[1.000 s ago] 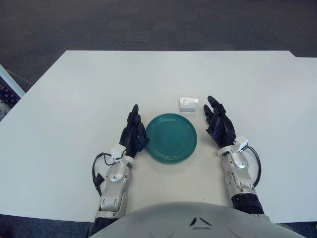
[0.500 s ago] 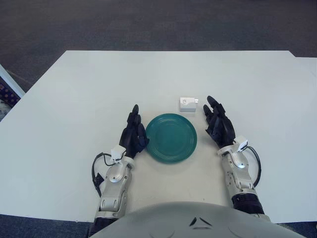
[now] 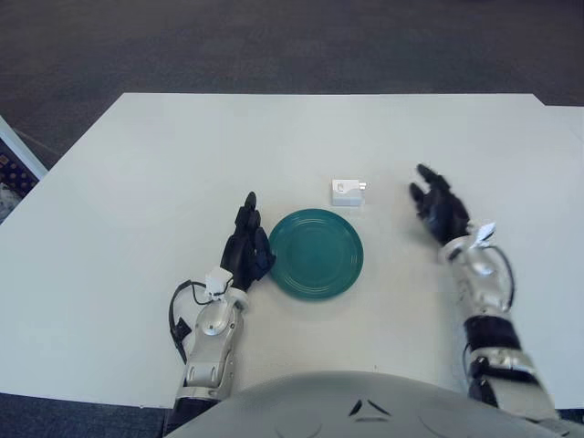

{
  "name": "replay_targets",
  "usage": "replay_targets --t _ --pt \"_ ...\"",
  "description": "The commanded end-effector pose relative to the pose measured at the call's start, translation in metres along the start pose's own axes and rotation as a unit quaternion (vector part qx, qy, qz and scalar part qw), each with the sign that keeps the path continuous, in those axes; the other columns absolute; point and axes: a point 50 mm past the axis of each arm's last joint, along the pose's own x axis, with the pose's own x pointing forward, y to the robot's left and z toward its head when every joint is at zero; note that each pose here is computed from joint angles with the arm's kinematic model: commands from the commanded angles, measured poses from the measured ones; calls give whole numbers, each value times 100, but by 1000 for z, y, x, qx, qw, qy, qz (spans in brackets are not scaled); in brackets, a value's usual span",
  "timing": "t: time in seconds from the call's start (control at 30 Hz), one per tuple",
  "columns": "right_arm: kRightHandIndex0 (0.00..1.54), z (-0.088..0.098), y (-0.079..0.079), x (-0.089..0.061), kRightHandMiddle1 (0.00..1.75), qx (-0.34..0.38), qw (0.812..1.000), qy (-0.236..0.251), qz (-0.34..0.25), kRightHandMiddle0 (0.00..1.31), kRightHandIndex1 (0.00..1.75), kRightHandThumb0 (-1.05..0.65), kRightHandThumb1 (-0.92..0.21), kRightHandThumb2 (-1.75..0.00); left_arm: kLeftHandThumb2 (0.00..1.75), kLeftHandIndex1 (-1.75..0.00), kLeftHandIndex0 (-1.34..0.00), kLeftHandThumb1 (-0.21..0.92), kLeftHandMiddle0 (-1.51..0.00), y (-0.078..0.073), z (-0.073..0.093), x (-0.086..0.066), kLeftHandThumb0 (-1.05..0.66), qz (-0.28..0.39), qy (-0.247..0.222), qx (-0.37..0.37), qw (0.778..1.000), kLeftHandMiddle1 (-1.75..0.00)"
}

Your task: Put the charger into the plate.

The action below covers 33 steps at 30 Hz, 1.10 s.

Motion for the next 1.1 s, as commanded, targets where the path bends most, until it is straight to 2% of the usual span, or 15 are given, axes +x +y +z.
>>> replay_targets --t 0.0,0.2,0.27,0.4,0.43,0.5,0.57,0.63,0.73,0.9,1.07 --pt "4 87 -6 26 28 -35 991 -127 -37 0 0 -92 -92 -96 90 0 0 92 0 -3 -16 -2 -105 -1 46 -5 999 0" --pt "3 148 -9 35 29 -89 971 -203 -94 0 0 -91 -92 -92 91 0 0 92 0 -6 -15 -1 -105 3 38 1 999 0" --pt "3 155 -9 35 31 -95 968 -210 -102 0 0 -91 -92 -90 92 0 0 92 0 -6 -15 0 -105 4 38 2 999 0" --pt "6 175 8 47 39 -154 953 -241 -99 0 1 -88 -92 -85 91 0 0 92 0 -7 -14 1 -105 11 21 -22 999 0" --pt "7 176 11 51 40 -167 950 -244 -95 0 1 -88 -92 -84 91 0 0 92 0 -7 -13 1 -105 11 19 -26 999 0" --pt "7 176 30 57 43 -211 939 -260 -74 0 1 -88 -92 -82 91 0 0 92 0 -6 -13 2 -105 10 18 -29 999 0" --pt "7 178 60 61 45 -254 925 -279 -37 0 1 -87 -92 -80 90 0 0 92 0 -6 -13 3 -105 7 22 -19 1000 0" --pt "7 180 78 62 45 -285 913 -291 -12 0 1 -87 -92 -79 90 0 0 92 0 -5 -13 3 -105 6 24 -11 1000 0" --pt "7 181 100 62 43 -362 882 -300 43 0 0 -88 -92 -77 90 0 0 92 0 -4 -13 2 -105 8 22 -13 1000 0" --pt "9 172 126 60 45 -432 845 -301 98 0 1 -90 -92 -72 90 0 0 92 0 -5 -13 2 -105 19 19 -34 999 0" --pt "11 145 149 58 48 -504 800 -286 152 0 1 -96 -92 -74 90 0 0 92 0 -6 -14 3 -105 24 23 -33 999 0"
